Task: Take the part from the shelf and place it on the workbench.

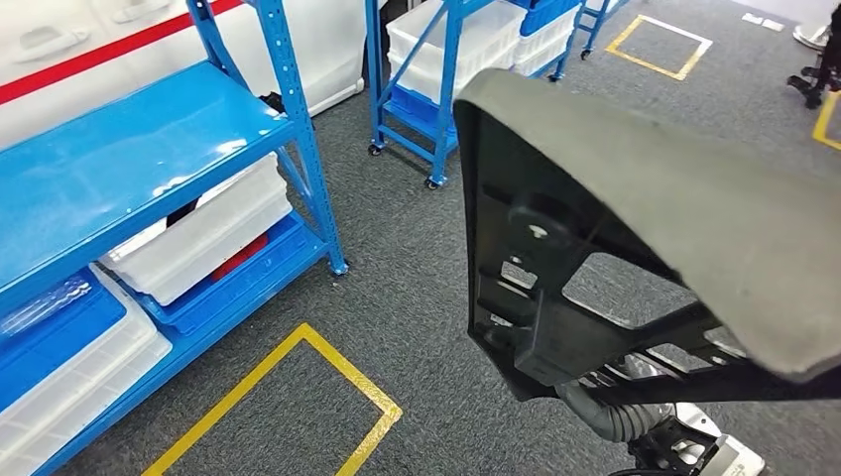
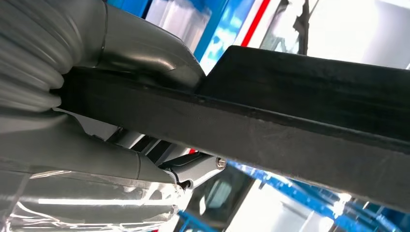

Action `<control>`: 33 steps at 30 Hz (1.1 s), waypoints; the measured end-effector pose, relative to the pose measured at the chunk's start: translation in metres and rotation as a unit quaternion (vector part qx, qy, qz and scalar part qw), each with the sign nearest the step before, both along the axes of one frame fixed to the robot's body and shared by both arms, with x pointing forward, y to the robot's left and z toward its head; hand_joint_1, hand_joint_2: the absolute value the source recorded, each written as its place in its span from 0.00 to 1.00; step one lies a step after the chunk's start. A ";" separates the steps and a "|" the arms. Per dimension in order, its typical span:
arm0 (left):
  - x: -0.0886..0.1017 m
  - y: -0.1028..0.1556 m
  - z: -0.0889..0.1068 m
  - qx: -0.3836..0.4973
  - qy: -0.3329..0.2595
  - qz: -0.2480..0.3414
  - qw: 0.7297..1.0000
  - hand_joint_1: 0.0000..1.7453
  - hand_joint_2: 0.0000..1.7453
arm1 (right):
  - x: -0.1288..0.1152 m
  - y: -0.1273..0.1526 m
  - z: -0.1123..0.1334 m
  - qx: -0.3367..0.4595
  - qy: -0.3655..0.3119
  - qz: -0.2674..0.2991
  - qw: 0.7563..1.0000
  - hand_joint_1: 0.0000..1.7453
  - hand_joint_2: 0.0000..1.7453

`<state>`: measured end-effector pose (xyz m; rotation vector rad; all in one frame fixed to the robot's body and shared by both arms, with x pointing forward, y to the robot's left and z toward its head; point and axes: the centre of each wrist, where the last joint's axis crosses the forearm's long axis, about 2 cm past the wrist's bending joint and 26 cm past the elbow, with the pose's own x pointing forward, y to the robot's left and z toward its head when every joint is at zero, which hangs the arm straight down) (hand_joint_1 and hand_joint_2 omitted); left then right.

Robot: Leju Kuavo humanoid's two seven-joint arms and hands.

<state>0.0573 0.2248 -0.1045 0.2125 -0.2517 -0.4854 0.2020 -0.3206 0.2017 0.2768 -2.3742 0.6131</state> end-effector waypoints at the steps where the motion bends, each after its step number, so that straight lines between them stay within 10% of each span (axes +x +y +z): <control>1: -0.001 0.000 0.000 0.001 0.000 -0.001 1.000 0.00 1.00 | 0.000 0.000 0.000 0.000 0.000 -0.001 1.000 1.00 1.00; 33: 0.012 0.019 0.000 0.024 -0.038 0.011 0.999 0.00 1.00 | 0.003 0.009 0.004 -0.004 -0.001 0.034 0.999 1.00 1.00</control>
